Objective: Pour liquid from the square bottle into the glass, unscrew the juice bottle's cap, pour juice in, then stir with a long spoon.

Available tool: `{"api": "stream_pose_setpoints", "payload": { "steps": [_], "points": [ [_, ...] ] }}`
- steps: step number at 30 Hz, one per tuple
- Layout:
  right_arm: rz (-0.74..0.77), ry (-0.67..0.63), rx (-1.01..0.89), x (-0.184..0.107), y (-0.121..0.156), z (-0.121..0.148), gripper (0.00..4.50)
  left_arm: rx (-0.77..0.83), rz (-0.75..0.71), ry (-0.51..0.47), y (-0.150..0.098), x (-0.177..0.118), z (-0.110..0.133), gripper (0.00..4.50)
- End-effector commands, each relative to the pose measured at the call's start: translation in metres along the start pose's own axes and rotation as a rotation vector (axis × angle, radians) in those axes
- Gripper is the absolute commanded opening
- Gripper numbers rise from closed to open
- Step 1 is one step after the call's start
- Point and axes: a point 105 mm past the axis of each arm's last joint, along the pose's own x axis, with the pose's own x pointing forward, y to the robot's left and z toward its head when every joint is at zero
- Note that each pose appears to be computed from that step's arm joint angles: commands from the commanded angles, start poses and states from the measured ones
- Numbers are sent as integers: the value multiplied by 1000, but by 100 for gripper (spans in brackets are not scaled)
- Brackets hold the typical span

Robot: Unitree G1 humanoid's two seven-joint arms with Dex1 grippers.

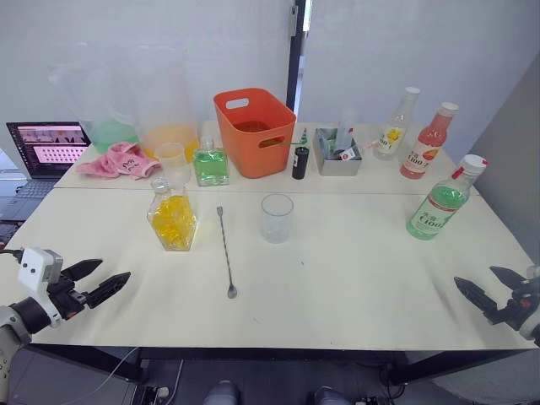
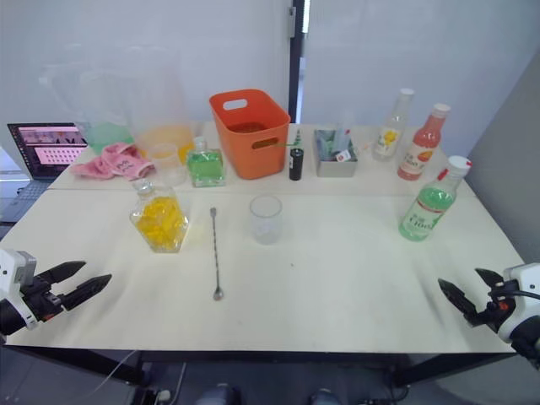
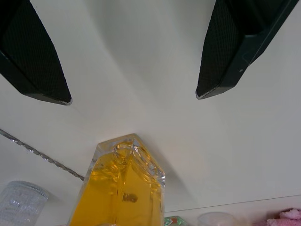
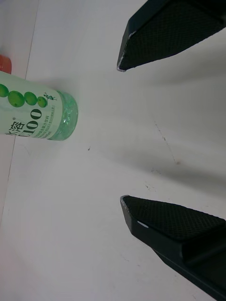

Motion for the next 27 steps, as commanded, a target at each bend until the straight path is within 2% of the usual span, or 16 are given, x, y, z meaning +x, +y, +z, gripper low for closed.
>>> {"api": "stream_pose_setpoints", "payload": {
  "steps": [1,6,9,12,16,22,27],
  "points": [
    [24,-52,-19,5,7,14,450,22,7,-21,-6,-2,10,448],
    [195,-147,-6,30,44,47,450,-79,59,-103,-37,2,2,448],
    [256,-161,-7,36,57,57,450,-103,92,-126,-45,4,3,448],
    [407,-185,-19,48,85,74,450,-118,150,-150,-59,13,2,448],
    [614,-198,-40,54,120,95,450,-176,197,-224,-76,30,13,448],
    [800,-186,-74,54,152,105,450,-151,276,-219,-84,56,22,448],
    [827,-174,-93,54,158,102,450,-116,321,-229,-81,73,34,448]
  ]
}}
